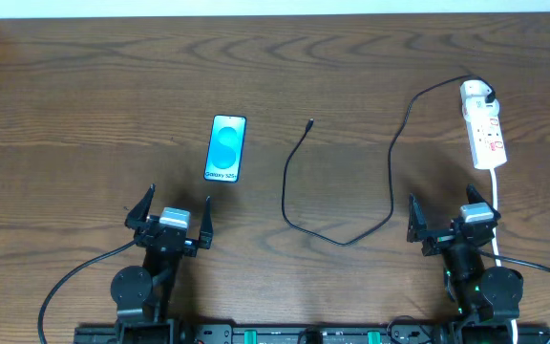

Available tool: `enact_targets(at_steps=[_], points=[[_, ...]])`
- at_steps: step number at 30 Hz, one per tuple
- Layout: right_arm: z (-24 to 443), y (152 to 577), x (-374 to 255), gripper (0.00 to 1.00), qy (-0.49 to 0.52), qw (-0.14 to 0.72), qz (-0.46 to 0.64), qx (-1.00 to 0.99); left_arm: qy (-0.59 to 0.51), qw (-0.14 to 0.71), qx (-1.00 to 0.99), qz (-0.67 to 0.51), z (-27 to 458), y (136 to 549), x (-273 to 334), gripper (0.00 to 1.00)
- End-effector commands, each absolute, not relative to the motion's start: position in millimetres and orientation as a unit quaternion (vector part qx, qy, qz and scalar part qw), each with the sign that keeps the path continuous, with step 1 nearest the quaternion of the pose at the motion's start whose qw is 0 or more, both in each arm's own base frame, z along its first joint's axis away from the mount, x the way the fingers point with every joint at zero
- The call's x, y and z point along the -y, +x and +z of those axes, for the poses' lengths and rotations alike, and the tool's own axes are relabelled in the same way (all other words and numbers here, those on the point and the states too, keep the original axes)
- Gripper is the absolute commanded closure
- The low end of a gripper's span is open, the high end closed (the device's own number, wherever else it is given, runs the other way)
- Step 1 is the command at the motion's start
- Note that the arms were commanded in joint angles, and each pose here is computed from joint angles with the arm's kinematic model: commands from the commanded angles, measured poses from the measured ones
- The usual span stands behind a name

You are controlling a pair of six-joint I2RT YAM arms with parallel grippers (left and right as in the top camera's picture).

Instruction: Plug charger to phone and switch on socket

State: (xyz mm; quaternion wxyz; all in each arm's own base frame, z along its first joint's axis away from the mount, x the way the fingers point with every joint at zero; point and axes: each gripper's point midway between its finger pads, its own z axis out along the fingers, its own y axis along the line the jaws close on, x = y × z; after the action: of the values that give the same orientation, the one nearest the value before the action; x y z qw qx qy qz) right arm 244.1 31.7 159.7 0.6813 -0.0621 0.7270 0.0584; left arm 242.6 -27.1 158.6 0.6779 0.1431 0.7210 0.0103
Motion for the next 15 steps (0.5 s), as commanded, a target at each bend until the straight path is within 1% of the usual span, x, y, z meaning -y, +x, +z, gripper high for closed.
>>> enact_targets(at_steps=[1, 5, 15], points=[[159.4, 244.1, -30.5, 0.01, -0.063, 0.682, 0.053, -0.726, 0.149, 0.663, -0.734, 0.014, 144.7, 242.2, 26.7, 0.02], [159.4, 244.1, -30.5, 0.01, -0.063, 0.682, 0.053, -0.726, 0.144, 0.664, -0.734, 0.015, 145.8, 242.4, 25.4, 0.02], [159.4, 244.1, -30.5, 0.01, -0.063, 0.682, 0.053, -0.726, 0.116, 0.68, -0.724, 0.005, 168.4, 241.0, 22.4, 0.02]])
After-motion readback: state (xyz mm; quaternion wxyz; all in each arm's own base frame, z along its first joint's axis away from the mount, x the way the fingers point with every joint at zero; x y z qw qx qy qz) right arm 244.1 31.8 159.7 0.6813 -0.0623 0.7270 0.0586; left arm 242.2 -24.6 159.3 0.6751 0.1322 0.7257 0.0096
